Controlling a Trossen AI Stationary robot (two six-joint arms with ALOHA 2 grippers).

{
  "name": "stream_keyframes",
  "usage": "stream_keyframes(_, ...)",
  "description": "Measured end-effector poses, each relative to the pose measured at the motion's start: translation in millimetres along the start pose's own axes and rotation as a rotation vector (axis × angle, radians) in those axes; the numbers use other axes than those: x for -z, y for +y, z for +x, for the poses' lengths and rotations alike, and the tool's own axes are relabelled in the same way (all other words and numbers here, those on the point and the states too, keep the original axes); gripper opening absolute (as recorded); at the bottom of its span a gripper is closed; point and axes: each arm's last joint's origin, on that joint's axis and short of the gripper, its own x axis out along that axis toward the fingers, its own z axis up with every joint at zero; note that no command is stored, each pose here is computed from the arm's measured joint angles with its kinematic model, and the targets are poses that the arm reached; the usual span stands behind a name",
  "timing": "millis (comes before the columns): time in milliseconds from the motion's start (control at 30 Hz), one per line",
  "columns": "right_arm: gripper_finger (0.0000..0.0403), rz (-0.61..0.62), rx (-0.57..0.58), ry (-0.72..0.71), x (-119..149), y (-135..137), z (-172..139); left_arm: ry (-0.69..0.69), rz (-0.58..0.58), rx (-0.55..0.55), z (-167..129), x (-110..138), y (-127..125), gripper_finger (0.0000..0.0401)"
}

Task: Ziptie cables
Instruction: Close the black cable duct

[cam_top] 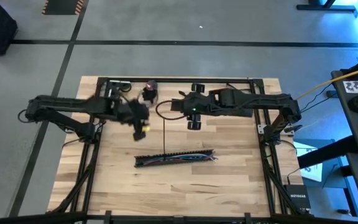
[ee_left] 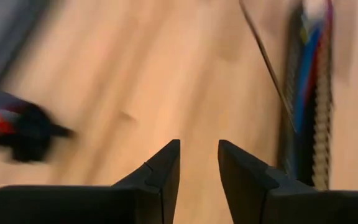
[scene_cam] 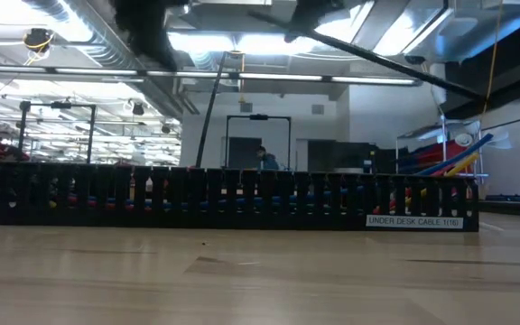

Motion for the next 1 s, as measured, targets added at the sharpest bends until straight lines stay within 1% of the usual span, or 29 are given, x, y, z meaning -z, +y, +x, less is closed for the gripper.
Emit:
stream_keyframes(133, 0.0213, 0.015, -0.005, 0.036, 7, 5, 11, 0.083, 0.069, 0.150, 27, 30, -18, 0.0096)
stream_keyframes(200, 0.0213, 0.026, -0.011, 0.053, 11, 8, 16, 0.112, 0.067, 0.214, 35, 41, -25, 0.0096)
stream_keyframes(300, 0.0213, 0.058, -0.016, 0.057, 12, 10, 19, 0.107, 0.035, 0.270, 47, 54, -35, 0.0098)
stream_keyframes(433, 0.0213, 0.088, -0.015, 0.034, 10, 10, 20, 0.062, 0.055, 0.312, 60, 64, -47, 0.0119)
stream_keyframes(567, 0.0213, 0.098, -0.023, 0.015, 8, 10, 20, 0.038, 0.124, 0.349, 71, 70, -61, 0.0145)
stream_keyframes(700, 0.0213, 0.113, -0.042, 0.013, 8, 10, 20, 0.065, 0.176, 0.357, 80, 76, -70, 0.0162)
stream_keyframes(833, 0.0213, 0.112, -0.061, 0.014, 8, 11, 20, 0.120, 0.206, 0.340, 93, 82, -75, 0.0161)
stream_keyframes(1000, 0.0213, 0.104, -0.072, 0.013, 8, 11, 20, 0.212, 0.226, 0.308, 113, 92, -79, 0.0143)
